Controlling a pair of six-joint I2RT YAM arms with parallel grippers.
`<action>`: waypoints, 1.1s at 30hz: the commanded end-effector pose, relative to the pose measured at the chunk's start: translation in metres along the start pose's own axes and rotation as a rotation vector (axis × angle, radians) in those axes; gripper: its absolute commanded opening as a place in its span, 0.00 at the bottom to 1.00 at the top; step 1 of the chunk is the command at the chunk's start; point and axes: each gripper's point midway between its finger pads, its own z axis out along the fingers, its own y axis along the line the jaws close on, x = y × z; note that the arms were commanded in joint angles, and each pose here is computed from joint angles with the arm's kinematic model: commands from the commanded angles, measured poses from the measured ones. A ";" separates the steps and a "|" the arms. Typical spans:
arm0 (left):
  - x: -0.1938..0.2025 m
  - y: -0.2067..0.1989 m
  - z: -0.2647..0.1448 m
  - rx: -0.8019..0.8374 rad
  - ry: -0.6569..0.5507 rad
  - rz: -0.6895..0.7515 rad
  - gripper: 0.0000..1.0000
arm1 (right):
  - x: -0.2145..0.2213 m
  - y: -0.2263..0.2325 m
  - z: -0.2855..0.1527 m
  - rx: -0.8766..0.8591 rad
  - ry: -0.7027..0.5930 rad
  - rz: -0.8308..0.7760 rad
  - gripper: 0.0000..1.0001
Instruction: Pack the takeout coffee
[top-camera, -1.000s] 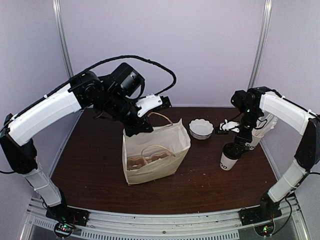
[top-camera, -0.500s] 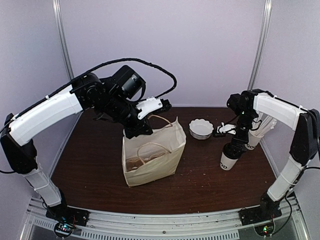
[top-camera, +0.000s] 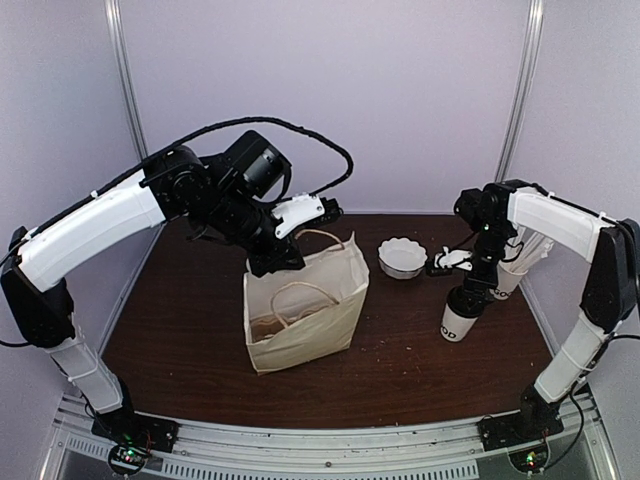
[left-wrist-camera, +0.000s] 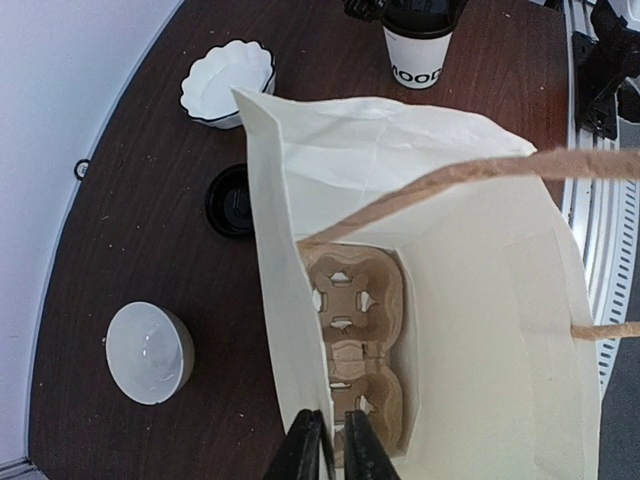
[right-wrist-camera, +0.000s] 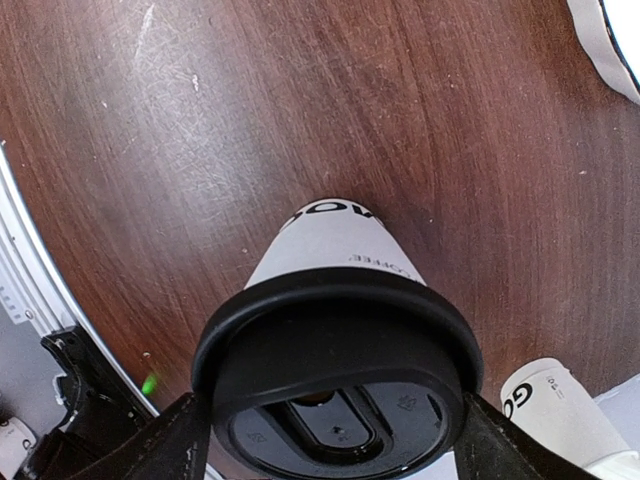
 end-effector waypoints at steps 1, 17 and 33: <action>-0.008 0.004 -0.008 -0.024 -0.040 -0.014 0.14 | 0.011 0.010 0.011 -0.031 0.049 -0.008 0.88; -0.009 0.014 -0.026 -0.085 -0.073 -0.036 0.05 | -0.002 0.021 -0.052 0.106 -0.054 -0.024 0.74; -0.041 0.001 -0.014 0.024 -0.141 -0.075 0.00 | -0.061 0.117 -0.292 0.317 -0.897 -0.260 0.71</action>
